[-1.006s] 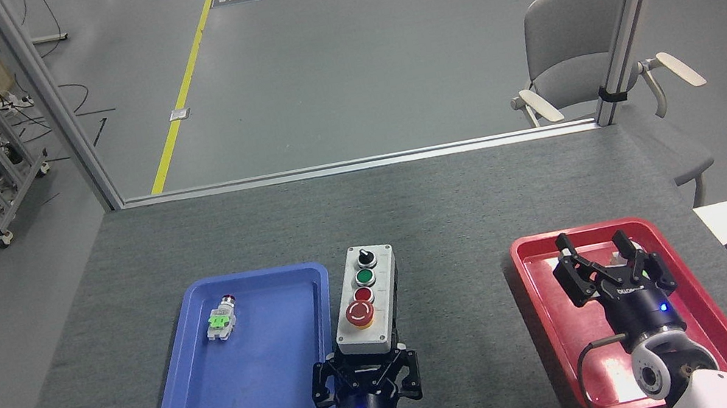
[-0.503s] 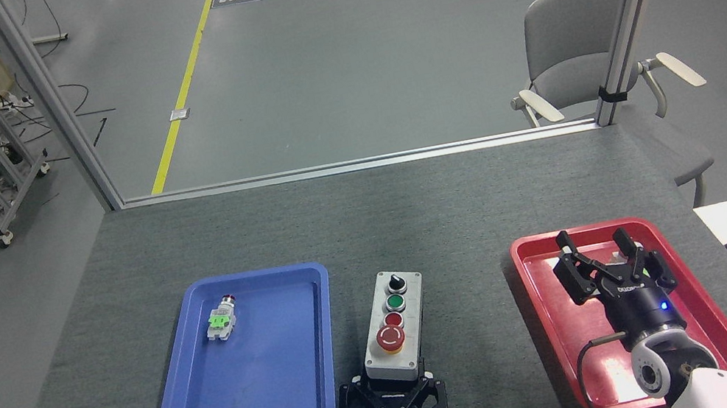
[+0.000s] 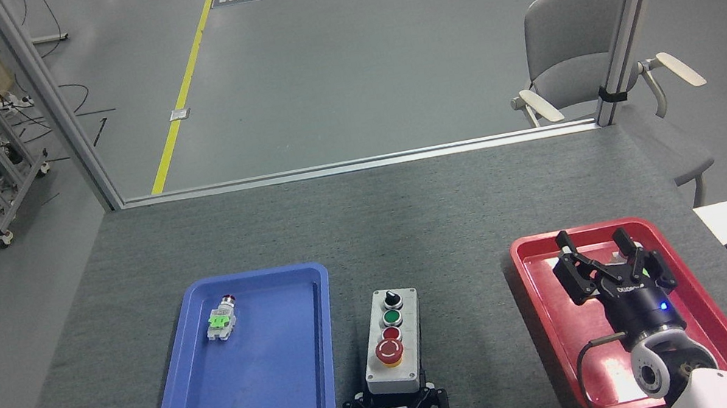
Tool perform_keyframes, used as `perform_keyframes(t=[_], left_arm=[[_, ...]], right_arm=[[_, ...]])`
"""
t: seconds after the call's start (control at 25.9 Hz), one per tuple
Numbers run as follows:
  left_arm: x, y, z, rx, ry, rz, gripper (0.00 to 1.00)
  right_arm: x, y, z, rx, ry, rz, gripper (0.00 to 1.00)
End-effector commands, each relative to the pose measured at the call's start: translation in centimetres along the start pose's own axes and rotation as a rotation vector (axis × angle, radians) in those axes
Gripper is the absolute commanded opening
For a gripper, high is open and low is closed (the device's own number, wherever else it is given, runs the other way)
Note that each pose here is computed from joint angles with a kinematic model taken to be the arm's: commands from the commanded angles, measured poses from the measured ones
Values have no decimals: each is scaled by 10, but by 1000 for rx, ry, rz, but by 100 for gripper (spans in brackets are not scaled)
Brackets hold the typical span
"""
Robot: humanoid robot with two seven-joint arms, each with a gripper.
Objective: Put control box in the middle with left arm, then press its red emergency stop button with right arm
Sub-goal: 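Release the box and move the right gripper toward the control box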
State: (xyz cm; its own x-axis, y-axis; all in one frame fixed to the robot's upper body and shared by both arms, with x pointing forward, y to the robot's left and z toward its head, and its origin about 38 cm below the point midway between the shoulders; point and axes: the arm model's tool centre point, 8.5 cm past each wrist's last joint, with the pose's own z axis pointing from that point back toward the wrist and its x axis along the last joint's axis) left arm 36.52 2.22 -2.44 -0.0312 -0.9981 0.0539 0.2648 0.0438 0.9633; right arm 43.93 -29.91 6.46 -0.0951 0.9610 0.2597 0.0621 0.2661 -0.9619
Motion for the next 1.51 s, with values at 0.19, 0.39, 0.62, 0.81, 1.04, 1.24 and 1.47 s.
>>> perform_keyframes(t=[0.19,0.39,0.62,0.81,1.04,1.24,1.47], left_arm=[[-4,-1,0,51,23,26,20],[-2,0,0,47,19,29,74],[0,4,1,55,11,41,97],[2,10,2,87,4,32,97],[6,39,6,206,35,-14,98],[-23,52,4,278,68,-62,98],[-115,84,-3,402,130,-176,98]], right_arm=[[-2,-1,0,-1,7,1,100],[-4,-3,0,-3,4,7,100],[-7,-3,1,3,5,16,100],[-8,-1,3,4,7,17,100],[-7,-3,0,14,-30,51,15],[50,-4,-20,61,-388,80,0],[118,25,-7,168,-714,103,0]])
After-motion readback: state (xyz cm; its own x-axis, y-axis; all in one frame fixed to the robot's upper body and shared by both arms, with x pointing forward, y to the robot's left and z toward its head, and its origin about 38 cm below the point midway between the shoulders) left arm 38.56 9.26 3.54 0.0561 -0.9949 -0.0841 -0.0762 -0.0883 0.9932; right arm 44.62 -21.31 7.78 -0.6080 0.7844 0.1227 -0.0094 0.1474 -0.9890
